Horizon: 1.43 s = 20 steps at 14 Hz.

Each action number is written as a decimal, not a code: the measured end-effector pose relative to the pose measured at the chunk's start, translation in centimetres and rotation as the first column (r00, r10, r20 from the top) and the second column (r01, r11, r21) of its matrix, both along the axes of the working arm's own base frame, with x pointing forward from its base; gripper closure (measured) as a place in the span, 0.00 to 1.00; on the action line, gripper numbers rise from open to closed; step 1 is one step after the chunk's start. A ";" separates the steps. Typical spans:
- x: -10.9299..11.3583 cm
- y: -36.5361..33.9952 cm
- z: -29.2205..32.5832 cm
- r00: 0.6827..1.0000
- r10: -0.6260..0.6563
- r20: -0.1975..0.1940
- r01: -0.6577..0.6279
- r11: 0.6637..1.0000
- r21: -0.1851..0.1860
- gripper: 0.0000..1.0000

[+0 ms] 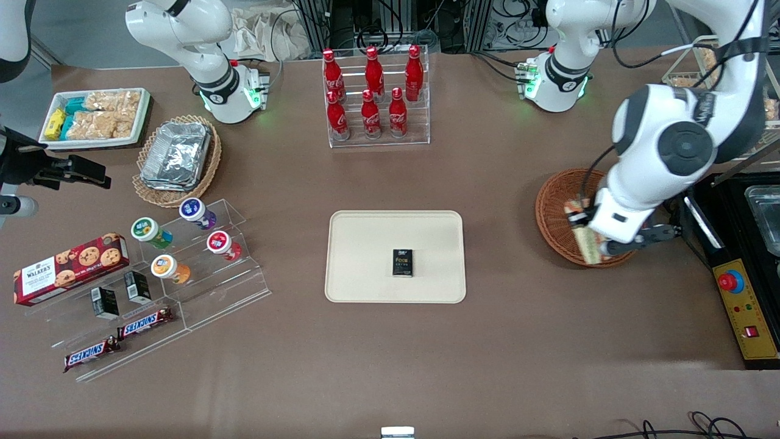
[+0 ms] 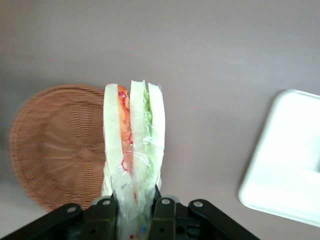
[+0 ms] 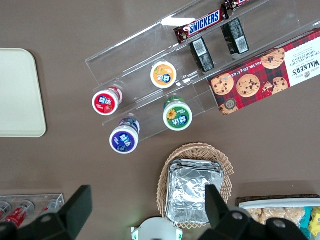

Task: Place sandwich from basket to tray
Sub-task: 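Carry the sandwich with the left gripper over the cream tray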

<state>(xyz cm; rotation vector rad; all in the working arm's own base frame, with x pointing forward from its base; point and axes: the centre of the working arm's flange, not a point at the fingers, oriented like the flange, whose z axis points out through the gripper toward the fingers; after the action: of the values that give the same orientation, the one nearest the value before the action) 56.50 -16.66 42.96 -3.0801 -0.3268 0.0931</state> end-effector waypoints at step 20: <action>-0.6 -21.4 -19.3 0.965 -0.255 0.057 0.260 0.957 -0.128 0.59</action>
<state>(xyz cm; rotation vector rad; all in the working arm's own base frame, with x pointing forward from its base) 55.89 -38.07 23.71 -3.2277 0.0865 0.0458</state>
